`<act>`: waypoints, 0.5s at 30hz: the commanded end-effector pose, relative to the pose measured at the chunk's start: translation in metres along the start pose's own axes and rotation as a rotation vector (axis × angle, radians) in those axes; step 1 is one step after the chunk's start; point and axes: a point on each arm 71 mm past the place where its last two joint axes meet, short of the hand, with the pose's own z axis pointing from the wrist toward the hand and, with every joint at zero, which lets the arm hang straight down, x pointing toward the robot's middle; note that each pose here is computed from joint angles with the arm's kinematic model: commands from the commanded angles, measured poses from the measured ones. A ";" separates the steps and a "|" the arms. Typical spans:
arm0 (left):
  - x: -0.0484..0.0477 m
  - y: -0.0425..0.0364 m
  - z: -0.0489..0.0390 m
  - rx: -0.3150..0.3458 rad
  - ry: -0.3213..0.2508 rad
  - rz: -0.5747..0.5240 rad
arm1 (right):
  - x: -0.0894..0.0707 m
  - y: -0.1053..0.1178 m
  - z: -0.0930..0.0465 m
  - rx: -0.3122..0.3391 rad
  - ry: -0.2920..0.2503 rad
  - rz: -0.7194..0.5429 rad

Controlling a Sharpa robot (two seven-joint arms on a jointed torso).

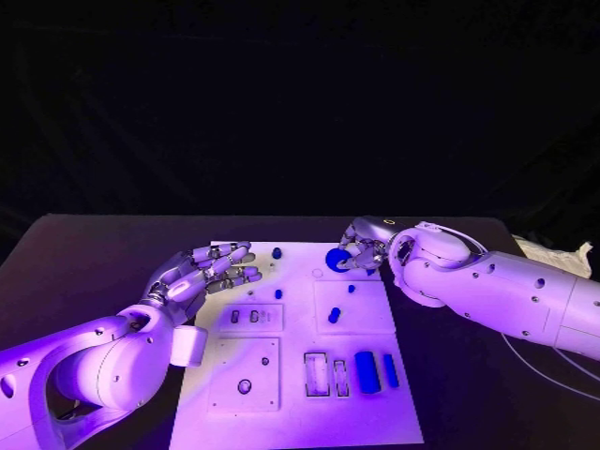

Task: Assemble the parts on the task board

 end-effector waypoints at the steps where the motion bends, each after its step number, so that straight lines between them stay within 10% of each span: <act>1: 0.0024 -0.0008 0.0003 0.003 0.019 -0.010 | 0.007 -0.001 0.000 0.003 0.049 -0.029; 8: 0.0023 -0.0008 0.0002 0.003 0.019 -0.010 | 0.005 0.001 0.001 -0.001 0.021 -0.058; 15: 0.0022 -0.0009 0.0001 0.002 0.019 -0.010 | -0.003 0.017 -0.003 -0.068 -0.122 -0.083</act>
